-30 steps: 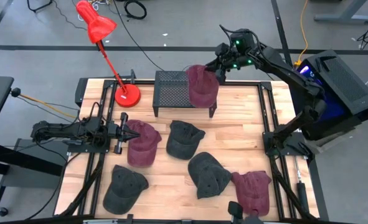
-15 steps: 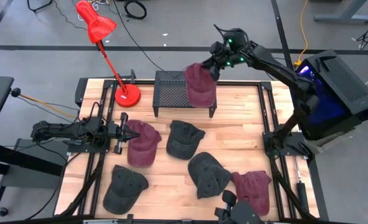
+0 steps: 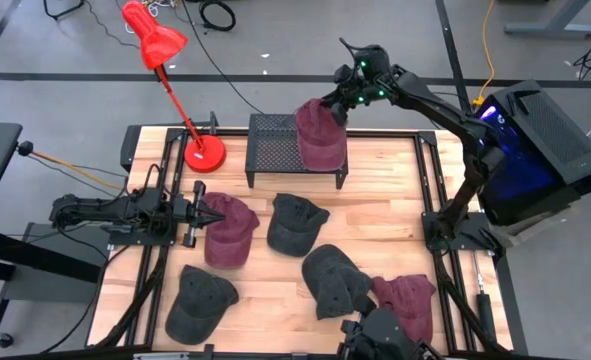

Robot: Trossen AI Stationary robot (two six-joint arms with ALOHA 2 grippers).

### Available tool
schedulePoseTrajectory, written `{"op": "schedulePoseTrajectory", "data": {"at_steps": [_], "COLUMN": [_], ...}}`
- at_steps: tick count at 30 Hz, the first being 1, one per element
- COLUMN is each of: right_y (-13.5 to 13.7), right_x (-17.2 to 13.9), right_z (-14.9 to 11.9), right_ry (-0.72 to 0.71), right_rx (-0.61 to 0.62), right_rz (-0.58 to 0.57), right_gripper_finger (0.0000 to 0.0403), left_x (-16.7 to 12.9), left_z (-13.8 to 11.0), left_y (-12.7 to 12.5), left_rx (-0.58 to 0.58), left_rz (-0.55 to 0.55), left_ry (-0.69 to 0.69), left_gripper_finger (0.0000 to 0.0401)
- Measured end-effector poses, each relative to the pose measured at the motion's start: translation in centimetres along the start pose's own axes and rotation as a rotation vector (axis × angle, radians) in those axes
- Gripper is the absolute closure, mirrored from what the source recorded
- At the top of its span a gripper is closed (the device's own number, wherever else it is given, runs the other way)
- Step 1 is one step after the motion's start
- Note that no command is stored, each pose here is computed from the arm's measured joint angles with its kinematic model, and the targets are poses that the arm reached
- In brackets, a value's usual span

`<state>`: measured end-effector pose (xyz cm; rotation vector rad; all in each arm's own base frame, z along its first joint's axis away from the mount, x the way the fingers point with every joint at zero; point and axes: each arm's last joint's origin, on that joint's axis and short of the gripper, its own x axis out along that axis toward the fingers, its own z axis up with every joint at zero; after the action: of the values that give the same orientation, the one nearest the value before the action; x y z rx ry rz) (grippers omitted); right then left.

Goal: Pick & Place hat
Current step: Put the top right red cap on the shelf

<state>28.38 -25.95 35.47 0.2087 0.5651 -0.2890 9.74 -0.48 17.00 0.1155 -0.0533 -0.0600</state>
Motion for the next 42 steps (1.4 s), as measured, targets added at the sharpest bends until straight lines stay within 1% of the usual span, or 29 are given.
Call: {"op": "schedulePoseTrajectory", "data": {"at_steps": [12,15,18,26,31,37,42], "right_y": [-0.85,-0.92,-0.92,-0.93,-0.92,-1.06,-0.49], "right_x": [0.8,0.8,0.8,0.8,0.8,0.78,0.32], "right_z": [-0.42,-0.36,-0.28,-0.24,-0.25,-0.28,-0.02], "right_ry": [0.024,0.02,0.012,0.007,0.008,0.015,0.008], "right_rx": [0.022,0.019,0.016,0.056,0.06,0.056,0.021], "right_rz": [-0.063,-0.084,-0.081,-0.082,-0.082,-0.131,-0.126], "right_gripper_finger": [0.0362,0.0355,0.0334,0.0258,0.0218,0.0181,0.0163], "left_x": [0.0,0.0,0.0,0.0,0.0,0.0,0.0], "left_z": [0.01,0.01,0.0,0.0,0.0,0.01,0.0], "left_y": [0.0,0.0,0.0,0.0,0.0,0.0,0.0], "left_rx": [0.0,0.0,0.0,0.0,0.0,0.0,0.0], "left_rz": [0.0,0.0,0.0,0.0,0.0,0.0,0.0], "left_ry": [0.0,0.0,0.0,0.0,0.0,0.0,0.0], "left_gripper_finger": [0.0373,0.0373,0.0373,0.0373,0.0373,0.0373,0.0373]}}
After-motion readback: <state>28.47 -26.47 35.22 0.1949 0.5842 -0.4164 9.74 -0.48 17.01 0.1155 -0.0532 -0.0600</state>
